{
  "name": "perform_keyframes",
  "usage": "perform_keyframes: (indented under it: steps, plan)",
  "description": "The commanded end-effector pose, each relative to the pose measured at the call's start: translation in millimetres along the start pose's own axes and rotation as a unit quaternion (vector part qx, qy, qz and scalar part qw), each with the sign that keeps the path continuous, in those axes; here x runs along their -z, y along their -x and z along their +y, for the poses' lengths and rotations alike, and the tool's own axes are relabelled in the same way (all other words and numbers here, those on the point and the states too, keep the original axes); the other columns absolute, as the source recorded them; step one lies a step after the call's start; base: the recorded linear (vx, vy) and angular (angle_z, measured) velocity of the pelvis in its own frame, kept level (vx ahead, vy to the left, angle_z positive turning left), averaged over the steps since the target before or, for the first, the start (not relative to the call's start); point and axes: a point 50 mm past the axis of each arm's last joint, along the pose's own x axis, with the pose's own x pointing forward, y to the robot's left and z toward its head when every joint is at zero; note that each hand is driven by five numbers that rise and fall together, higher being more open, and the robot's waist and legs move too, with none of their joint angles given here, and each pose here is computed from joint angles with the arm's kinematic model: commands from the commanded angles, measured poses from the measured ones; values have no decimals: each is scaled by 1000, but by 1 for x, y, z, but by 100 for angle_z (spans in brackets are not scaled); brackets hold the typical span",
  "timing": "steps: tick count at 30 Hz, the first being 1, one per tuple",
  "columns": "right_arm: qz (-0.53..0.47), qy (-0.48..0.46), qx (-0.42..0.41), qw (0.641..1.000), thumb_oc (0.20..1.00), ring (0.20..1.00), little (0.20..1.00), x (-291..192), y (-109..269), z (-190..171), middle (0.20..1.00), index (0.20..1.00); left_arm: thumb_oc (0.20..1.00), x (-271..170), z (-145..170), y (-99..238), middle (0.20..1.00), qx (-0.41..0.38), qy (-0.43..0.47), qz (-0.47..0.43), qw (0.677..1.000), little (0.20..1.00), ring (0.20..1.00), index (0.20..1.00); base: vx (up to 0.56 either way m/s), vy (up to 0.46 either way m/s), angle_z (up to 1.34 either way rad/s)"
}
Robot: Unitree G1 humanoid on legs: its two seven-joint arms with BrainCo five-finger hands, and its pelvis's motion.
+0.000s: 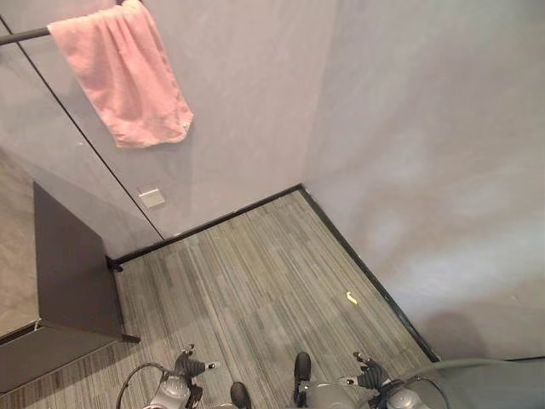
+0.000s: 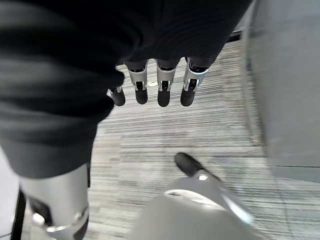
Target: Put brush and paste in cup on sink, flatten towel.
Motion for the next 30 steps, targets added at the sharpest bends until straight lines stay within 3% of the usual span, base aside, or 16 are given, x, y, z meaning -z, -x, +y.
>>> perform_keyframes:
  steps: [1, 7, 18, 30]
  plan:
    - [-40, -27, 6, 999, 1000, 1000, 1000, -25, -6, 1, 1000, 1000, 1000, -18, 28, -6, 1000, -34, -6, -35, 999, 1000, 1000, 1000, 56, 132, 28]
    - [-54, -47, 1, 997, 1000, 1000, 1000, -28, -5, 2, 1000, 1000, 1000, -19, 38, -7, 1000, -36, -23, -37, 998, 1000, 1000, 1000, 126, 51, 60]
    - [-25, -23, 5, 999, 1000, 1000, 1000, -7, 1, -7, 1000, 1000, 1000, -19, 27, -8, 1000, -24, 0, -22, 999, 1000, 1000, 1000, 352, -134, 52]
    - [-57, 51, 22, 997, 1000, 1000, 1000, -22, 0, -21, 1000, 1000, 1000, -58, 33, -12, 1000, -40, -16, -84, 996, 1000, 1000, 1000, 171, -80, 26]
